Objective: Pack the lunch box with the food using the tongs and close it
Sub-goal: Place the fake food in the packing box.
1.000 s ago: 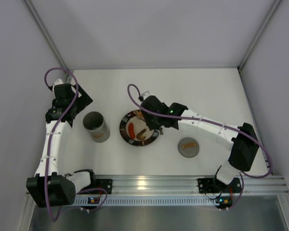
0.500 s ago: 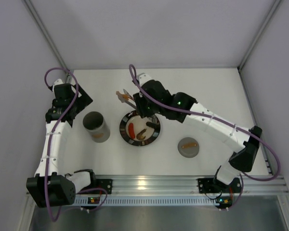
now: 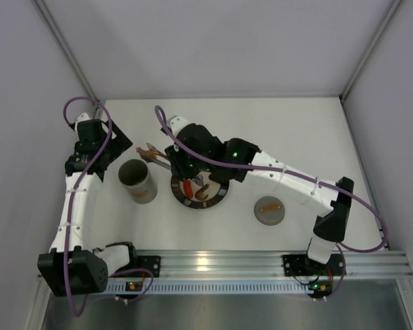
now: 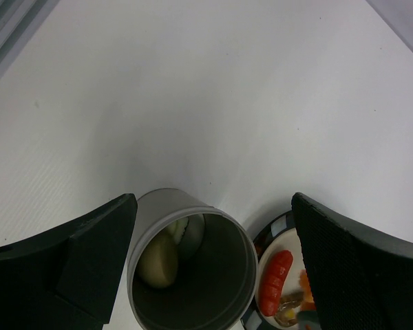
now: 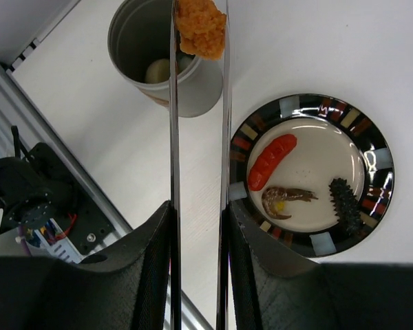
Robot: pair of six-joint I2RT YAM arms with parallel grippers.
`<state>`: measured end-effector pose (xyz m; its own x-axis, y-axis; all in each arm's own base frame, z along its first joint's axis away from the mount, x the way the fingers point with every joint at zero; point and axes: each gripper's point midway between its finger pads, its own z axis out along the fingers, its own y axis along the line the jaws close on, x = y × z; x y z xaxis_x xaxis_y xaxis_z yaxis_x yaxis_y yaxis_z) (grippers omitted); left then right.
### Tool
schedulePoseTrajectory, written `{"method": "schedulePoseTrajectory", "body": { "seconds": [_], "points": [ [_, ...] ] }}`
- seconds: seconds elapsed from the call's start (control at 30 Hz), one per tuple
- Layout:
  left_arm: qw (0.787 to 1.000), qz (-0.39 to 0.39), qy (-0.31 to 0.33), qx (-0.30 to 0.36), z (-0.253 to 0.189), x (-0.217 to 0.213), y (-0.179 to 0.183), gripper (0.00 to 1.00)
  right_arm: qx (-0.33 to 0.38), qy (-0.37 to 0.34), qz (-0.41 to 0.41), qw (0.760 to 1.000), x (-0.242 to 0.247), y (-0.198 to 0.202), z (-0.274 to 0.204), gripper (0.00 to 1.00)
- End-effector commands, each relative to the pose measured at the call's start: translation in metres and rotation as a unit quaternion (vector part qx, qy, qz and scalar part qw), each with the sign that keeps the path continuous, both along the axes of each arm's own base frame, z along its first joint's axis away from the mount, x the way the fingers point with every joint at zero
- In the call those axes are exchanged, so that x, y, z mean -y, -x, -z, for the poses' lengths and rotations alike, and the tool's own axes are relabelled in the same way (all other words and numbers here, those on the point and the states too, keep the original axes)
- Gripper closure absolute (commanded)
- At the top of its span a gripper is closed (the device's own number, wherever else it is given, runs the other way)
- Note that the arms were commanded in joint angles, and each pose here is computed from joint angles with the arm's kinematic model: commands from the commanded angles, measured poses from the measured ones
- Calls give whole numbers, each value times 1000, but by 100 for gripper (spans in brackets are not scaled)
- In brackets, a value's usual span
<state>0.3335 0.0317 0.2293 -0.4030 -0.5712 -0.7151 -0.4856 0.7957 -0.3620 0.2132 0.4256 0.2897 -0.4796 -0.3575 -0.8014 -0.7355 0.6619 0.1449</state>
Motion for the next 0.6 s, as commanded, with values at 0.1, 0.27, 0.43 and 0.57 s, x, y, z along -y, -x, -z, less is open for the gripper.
{"method": "schedulePoseTrajectory", "body": {
  "seconds": [0.1,0.27,0.43,0.57],
  "points": [
    [999,-12,-2,41,-19,-5,-8,1,7,-25,-31,999,-20,17,-17,85],
    [999,-11,-3,40,-19,-5,-8,1,0,-20,-43,999,-34,21,-9,85],
    [999,-11,-5,38,-17,-5,-7,1,-4,-20,-55,998,-45,24,-1,83],
    [999,-11,-7,39,-18,-6,-7,1,-6,-16,-56,998,-49,23,4,79]
  ]
}}
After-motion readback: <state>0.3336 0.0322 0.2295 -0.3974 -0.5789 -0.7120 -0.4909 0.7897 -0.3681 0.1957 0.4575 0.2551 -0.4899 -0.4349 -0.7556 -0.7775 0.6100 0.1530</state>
